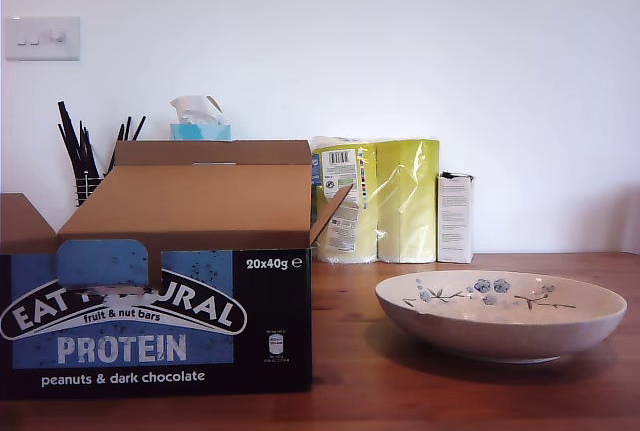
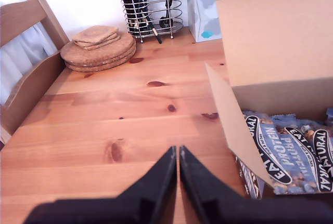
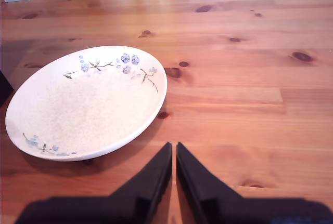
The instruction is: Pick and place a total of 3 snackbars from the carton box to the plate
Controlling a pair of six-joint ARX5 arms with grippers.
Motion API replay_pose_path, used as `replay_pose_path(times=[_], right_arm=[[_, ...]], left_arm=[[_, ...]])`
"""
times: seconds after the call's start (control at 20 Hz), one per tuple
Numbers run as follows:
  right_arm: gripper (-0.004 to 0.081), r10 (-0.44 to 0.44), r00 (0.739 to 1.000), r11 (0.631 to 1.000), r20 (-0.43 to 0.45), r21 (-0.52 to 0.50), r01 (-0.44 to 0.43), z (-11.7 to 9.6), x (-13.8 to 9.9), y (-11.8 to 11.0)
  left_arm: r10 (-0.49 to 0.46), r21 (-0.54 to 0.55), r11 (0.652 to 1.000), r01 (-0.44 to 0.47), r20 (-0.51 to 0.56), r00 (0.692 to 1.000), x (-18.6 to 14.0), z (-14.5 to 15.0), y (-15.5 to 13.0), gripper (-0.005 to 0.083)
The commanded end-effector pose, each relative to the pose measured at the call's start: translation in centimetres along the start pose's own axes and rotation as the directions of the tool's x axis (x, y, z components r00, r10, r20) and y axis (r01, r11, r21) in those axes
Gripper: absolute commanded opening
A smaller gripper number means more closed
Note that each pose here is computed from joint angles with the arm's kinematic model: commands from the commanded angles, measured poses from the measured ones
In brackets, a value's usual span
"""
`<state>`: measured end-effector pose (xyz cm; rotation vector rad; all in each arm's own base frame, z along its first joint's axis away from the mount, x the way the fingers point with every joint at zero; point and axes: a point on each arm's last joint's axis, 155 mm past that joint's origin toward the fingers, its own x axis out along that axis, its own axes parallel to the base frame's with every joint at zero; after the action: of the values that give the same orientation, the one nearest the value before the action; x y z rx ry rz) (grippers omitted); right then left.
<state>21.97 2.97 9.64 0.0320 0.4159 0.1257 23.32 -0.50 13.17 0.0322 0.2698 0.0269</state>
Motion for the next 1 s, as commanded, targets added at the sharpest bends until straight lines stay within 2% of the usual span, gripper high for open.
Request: replay_pose_path(times=[0.0,0.3,0.4,0.5,0.6,0.7,0.75,0.85,0.95], right_arm=[[-0.0013,0.007,1.000,1.000,0.028,0.002,-0.007,0.5,0.1,0.1],[-0.0013,0.007,0.999,1.000,0.035,0.002,-0.007,0.7,0.1,0.1],[-0.0013,0.011,0.996,1.000,0.093,0.001,-0.011,2.2,0.0,0.2],[-0.0013,0.018,0.977,1.000,0.210,0.014,-0.022,5.4,-0.8,0.4],[-0.0013,0.034,0.945,0.996,0.325,0.065,-0.058,8.6,-1.9,0.8],[-0.0013,0.045,0.936,0.991,0.349,0.104,-0.086,9.2,-2.1,1.0],[-0.0013,0.072,0.930,0.981,0.361,0.142,-0.131,9.5,-2.3,1.5],[-0.0013,0.157,0.907,0.971,0.391,0.109,-0.215,10.6,-3.1,3.1],[-0.0013,0.250,0.888,0.952,0.387,0.070,-0.298,11.5,-4.4,5.0]], left_arm=[[-0.021,0.000,1.000,0.021,-0.017,1.000,0.3,-0.9,-0.4,-0.0022],[-0.021,-0.002,1.000,0.021,-0.010,1.000,0.3,-0.7,-0.5,-0.0022],[-0.027,-0.010,1.000,0.028,0.029,0.999,0.3,0.3,-0.6,-0.0022],[-0.084,-0.020,0.996,0.087,0.114,0.990,0.0,2.5,-1.6,-0.0022],[-0.184,-0.011,0.981,0.191,0.225,0.957,-0.8,5.4,-3.5,-0.0022],[-0.289,0.024,0.954,0.298,0.334,0.897,-2.1,8.1,-5.4,-0.0022],[-0.332,0.039,0.939,0.343,0.375,0.865,-2.8,9.2,-6.2,-0.0022],[-0.379,0.068,0.919,0.389,0.432,0.819,-4.0,10.8,-7.0,-0.0022],[-0.418,0.083,0.902,0.424,0.419,0.806,-4.6,11.3,-7.7,-0.0022]])
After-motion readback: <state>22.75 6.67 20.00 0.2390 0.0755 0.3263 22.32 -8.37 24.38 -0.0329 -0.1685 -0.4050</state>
